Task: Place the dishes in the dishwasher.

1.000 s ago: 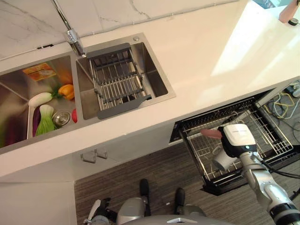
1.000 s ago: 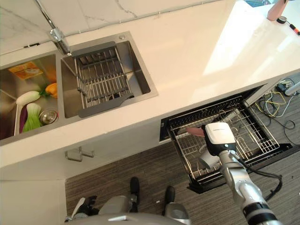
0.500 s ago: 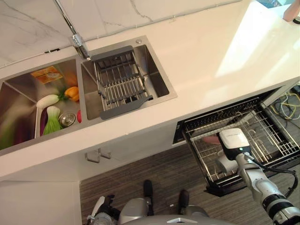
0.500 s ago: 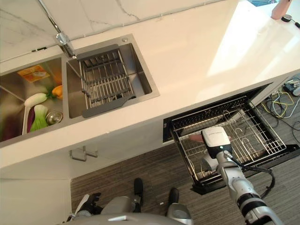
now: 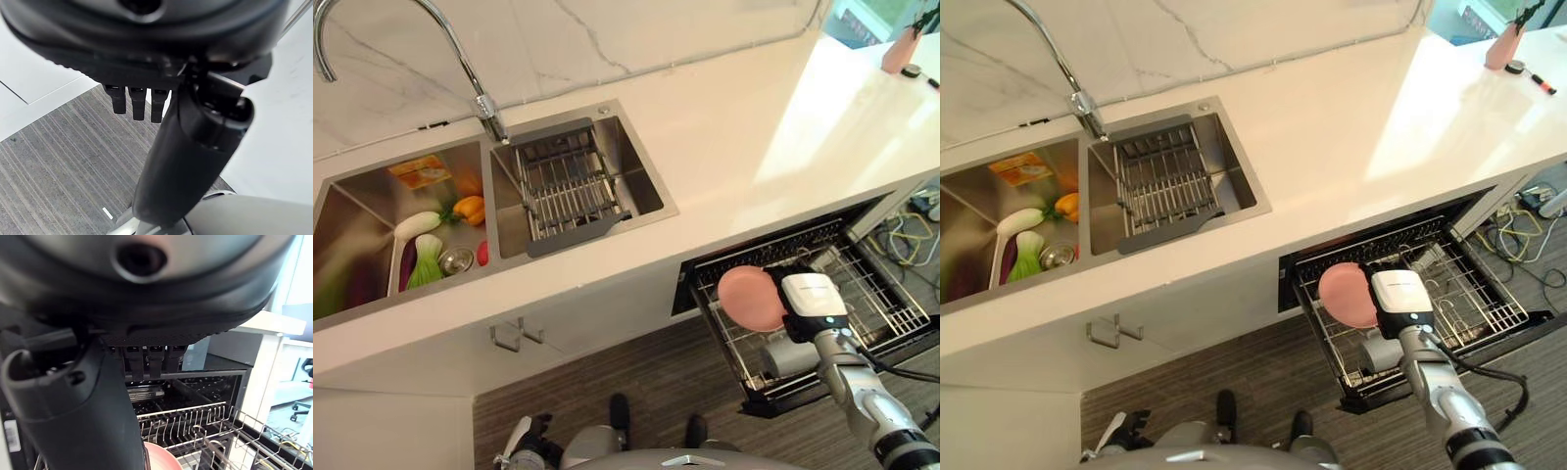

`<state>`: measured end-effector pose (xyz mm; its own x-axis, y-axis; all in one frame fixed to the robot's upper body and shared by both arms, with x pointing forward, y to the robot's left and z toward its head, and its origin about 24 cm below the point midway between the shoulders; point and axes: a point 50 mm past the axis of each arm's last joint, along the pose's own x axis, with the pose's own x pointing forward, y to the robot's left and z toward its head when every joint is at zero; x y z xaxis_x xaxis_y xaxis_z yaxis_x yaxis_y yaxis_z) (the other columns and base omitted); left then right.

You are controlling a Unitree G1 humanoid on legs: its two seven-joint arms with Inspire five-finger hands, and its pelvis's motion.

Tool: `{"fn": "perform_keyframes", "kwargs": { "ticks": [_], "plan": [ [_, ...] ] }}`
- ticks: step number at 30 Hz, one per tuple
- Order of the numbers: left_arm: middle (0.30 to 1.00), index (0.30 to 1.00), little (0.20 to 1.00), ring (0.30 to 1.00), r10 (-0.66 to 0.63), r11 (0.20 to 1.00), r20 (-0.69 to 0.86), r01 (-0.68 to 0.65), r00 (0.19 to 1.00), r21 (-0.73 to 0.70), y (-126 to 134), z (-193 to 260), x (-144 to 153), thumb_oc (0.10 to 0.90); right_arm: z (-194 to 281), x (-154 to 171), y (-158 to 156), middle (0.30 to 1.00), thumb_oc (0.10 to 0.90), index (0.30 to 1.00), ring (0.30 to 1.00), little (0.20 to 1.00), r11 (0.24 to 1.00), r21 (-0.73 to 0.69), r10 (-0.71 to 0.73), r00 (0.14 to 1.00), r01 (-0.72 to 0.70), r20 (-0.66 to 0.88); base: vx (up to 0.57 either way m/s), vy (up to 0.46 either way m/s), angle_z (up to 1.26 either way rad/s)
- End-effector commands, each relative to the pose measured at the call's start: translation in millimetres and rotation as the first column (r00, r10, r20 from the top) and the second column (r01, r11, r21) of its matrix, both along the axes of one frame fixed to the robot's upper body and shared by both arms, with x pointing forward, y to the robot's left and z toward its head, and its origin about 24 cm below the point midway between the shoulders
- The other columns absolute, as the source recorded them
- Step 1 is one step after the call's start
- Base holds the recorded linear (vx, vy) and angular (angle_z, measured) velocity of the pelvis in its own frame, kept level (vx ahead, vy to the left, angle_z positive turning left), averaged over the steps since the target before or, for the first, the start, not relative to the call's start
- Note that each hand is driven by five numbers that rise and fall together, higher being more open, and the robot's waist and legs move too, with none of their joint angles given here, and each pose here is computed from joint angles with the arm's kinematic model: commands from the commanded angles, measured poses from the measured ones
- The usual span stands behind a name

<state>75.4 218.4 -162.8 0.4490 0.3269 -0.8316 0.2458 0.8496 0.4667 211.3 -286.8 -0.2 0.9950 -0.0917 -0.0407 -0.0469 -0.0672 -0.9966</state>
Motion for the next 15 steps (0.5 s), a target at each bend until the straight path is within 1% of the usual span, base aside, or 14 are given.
{"fn": "perform_keyframes", "kwargs": {
  "ticks": [1, 2, 3, 4, 8, 9, 10, 11, 12, 13, 14, 15],
  "plan": [
    [0.9, 0.9, 0.9, 0.9, -0.063, 0.998, -0.018, 0.063, 0.998, 0.003, -10, -2, 7, 0.8, 66, 24, -26, 0.9, 0.8, 0.9, 0.9, 0.9, 0.996, -0.071, -0.03, 0.95, 0.054, 0.311, 0.02, -0.004, -0.04],
    [0.9, 0.9, 0.9, 0.9, -0.064, 0.998, -0.013, 0.064, 0.998, 0.007, -10, -2, 8, 0.8, 72, 20, -36, 0.9, 0.8, 0.9, 0.9, 0.9, 0.993, -0.069, -0.07, 0.934, 0.1, 0.351, 0.0, 0.0, 0.0],
    [0.9, 0.9, 0.9, 0.9, -0.064, 0.998, -0.011, 0.064, 0.998, 0.013, -10, -2, 8, 0.8, 75, 14, -47, 0.9, 0.8, 0.9, 0.9, 0.9, 0.986, -0.018, -0.145, 0.908, 0.165, 0.393, 0.0, 0.0, 0.0],
    [0.9, 0.9, 0.9, 0.9, -0.057, 0.998, -0.01, 0.057, 0.998, 0.018, -9, -2, 8, 0.8, 76, 9, -55, 0.9, 0.8, 0.9, 0.9, 0.9, 0.973, 0.071, -0.229, 0.869, 0.221, 0.439, 0.0, 0.0, 0.0],
    [0.9, 0.9, 0.9, 0.9, -0.058, 0.998, -0.01, 0.058, 0.998, 0.018, -9, -2, 8, 0.8, 76, 9, -56, 0.9, 0.8, 0.9, 0.9, 0.9, 0.973, 0.071, -0.23, 0.869, 0.221, 0.438, 0.01, 0.004, -0.12],
    [0.9, 0.9, 0.9, 0.9, -0.002, 0.999, -0.019, 0.003, 1.0, 0.035, -6, -2, 6, 0.8, 77, -30, -99, 0.9, 0.8, 0.9, 0.9, 0.9, 0.852, 0.231, -0.517, 0.692, 0.469, 0.503, 0.04, 0.011, -0.15],
    [0.9, 0.9, 0.9, 0.9, -0.005, 0.999, -0.021, 0.005, 1.0, 0.037, -6, -2, 6, 0.8, 72, -43, -105, 0.9, 0.8, 0.9, 0.9, 0.9, 0.817, 0.27, -0.571, 0.652, 0.51, 0.498, 0.05, 0.009, 0.03],
    [0.9, 0.9, 0.9, 0.9, 0.004, 0.999, -0.025, -0.003, 1.0, 0.041, -4, -2, 4, 0.8, 62, -58, -117, 0.9, 0.8, 0.9, 0.9, 0.9, 0.756, 0.29, -0.648, 0.605, 0.587, 0.463, 0.0, 0.0, 0.0],
    [0.9, 0.9, 0.9, 0.9, 0.009, 0.999, -0.032, -0.008, 0.999, 0.041, -4, -3, 2, 0.8, 55, -64, -120, 0.9, 0.8, 0.9, 0.9, 0.9, 0.722, 0.311, -0.686, 0.579, 0.618, 0.441, 0.0, 0.0, 0.0],
    [0.9, 0.9, 0.9, 0.9, 0.009, 0.999, -0.032, -0.008, 0.999, 0.041, -4, -3, 2, 0.8, 55, -64, -120, 0.9, 0.8, 0.9, 0.9, 0.9, 0.722, 0.311, -0.686, 0.579, 0.618, 0.441, 0.01, -0.004, -0.2],
    [0.9, 0.9, 0.9, 0.9, 0.013, 0.999, -0.033, -0.011, 0.999, 0.04, -4, -3, 2, 0.8, 48, -72, -124, 0.9, 0.8, 0.9, 0.9, 0.9, 0.688, 0.315, -0.719, 0.557, 0.653, 0.415, 0.01, -0.003, -0.22],
    [0.9, 0.9, 0.9, 0.9, 0.024, 0.999, -0.042, -0.022, 0.999, 0.033, -4, -3, 0, 0.8, 36, -83, -126, 0.9, 0.8, 0.9, 0.9, 0.9, 0.629, 0.354, -0.775, 0.52, 0.692, 0.36, 0.01, -0.007, -0.28]
  ]
}}
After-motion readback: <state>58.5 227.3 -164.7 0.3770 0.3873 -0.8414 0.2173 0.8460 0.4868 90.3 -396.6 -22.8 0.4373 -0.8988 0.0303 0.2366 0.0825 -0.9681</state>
